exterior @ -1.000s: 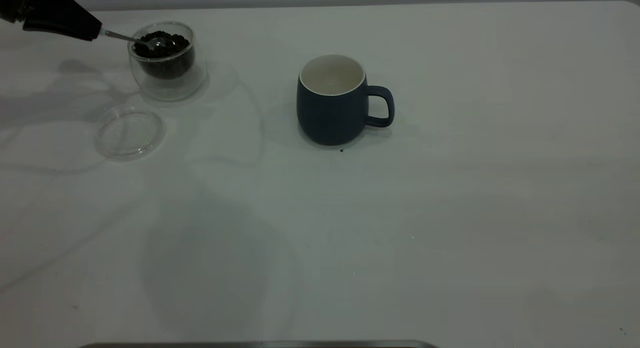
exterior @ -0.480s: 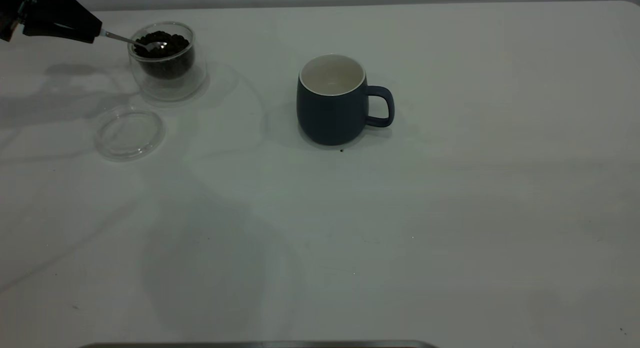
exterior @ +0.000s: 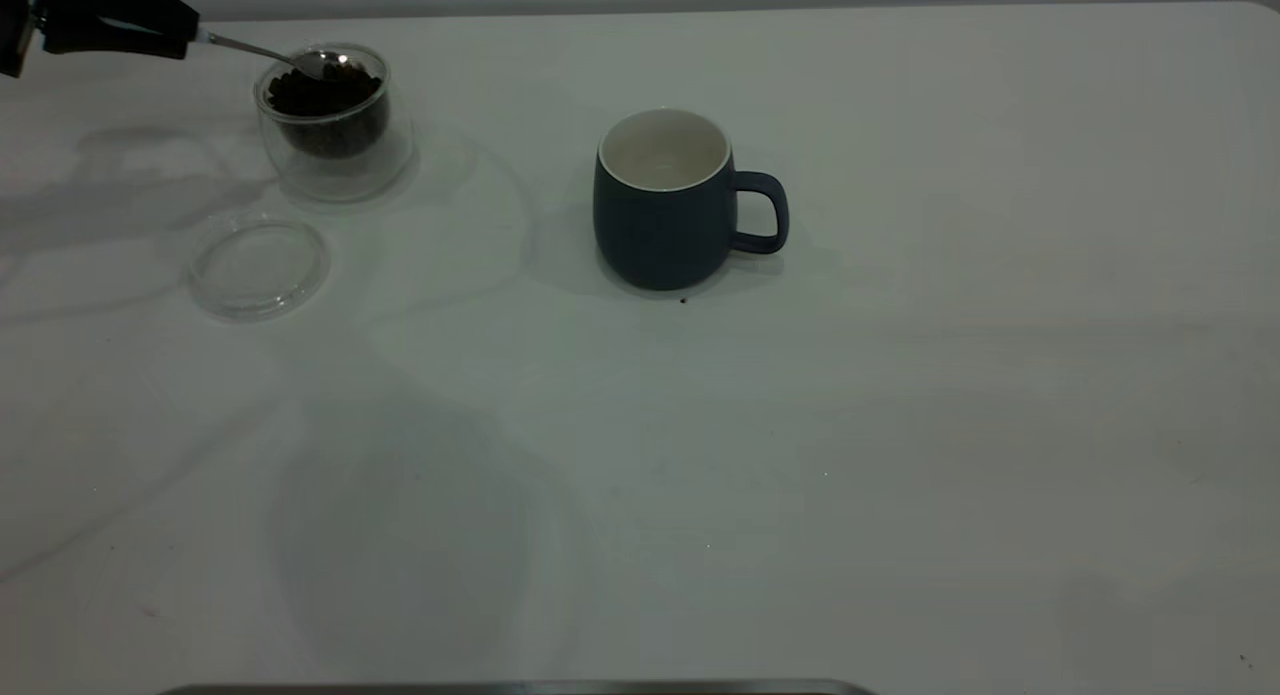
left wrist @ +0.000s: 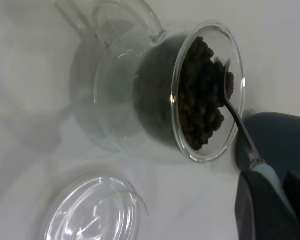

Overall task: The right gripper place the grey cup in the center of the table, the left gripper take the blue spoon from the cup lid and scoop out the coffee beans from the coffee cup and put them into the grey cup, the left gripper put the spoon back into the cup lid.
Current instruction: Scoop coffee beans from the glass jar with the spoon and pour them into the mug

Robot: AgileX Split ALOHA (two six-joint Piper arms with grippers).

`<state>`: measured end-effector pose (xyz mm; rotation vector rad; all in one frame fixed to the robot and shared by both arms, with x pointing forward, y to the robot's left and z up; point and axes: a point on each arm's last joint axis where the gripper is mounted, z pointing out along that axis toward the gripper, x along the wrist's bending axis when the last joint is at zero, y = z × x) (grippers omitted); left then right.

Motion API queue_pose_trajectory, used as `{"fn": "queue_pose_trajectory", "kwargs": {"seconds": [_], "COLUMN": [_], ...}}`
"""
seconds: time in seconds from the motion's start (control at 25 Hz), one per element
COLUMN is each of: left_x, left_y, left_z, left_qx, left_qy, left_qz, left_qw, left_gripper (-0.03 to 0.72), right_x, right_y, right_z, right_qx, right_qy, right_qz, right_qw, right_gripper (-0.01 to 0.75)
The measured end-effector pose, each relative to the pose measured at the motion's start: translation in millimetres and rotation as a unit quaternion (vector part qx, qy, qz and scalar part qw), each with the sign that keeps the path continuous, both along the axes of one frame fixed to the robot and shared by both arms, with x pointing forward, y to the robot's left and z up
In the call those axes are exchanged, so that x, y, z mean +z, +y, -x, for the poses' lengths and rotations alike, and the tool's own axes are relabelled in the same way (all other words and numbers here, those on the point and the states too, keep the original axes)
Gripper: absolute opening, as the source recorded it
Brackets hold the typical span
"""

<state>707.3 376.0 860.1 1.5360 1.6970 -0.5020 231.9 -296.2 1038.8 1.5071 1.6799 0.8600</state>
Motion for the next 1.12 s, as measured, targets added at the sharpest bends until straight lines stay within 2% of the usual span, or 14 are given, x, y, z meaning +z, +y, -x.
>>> {"fn": "queue_pose_trajectory", "kwargs": {"seconds": [0.48, 0.72, 1.12], "left_x": [-17.6, -32.7, -42.0], "left_y": [7.5, 6.1, 3.8], "left_z": [2.4, 0.2, 1.5], "left_qx": [0.016, 0.013, 0.012], "left_qy": [0.015, -0.013, -0.009], "left_qz": [0.031, 0.041, 0.062], "left_qw": [0.999, 0.999, 0.998], "left_gripper": [0.12, 0.12, 0.12], "right_x": [0.0, 0.0, 0.0], "right_y": [0.0, 0.0, 0.0], "right_z": [0.0, 0.0, 0.0], "right_qx": [0.0, 0.0, 0.0], "right_qy": [0.0, 0.0, 0.0], "right_qz": [0.0, 0.0, 0.0], "right_qw": [1.0, 1.0, 1.0], "right_gripper": [0.363, 0.363, 0.363]}}
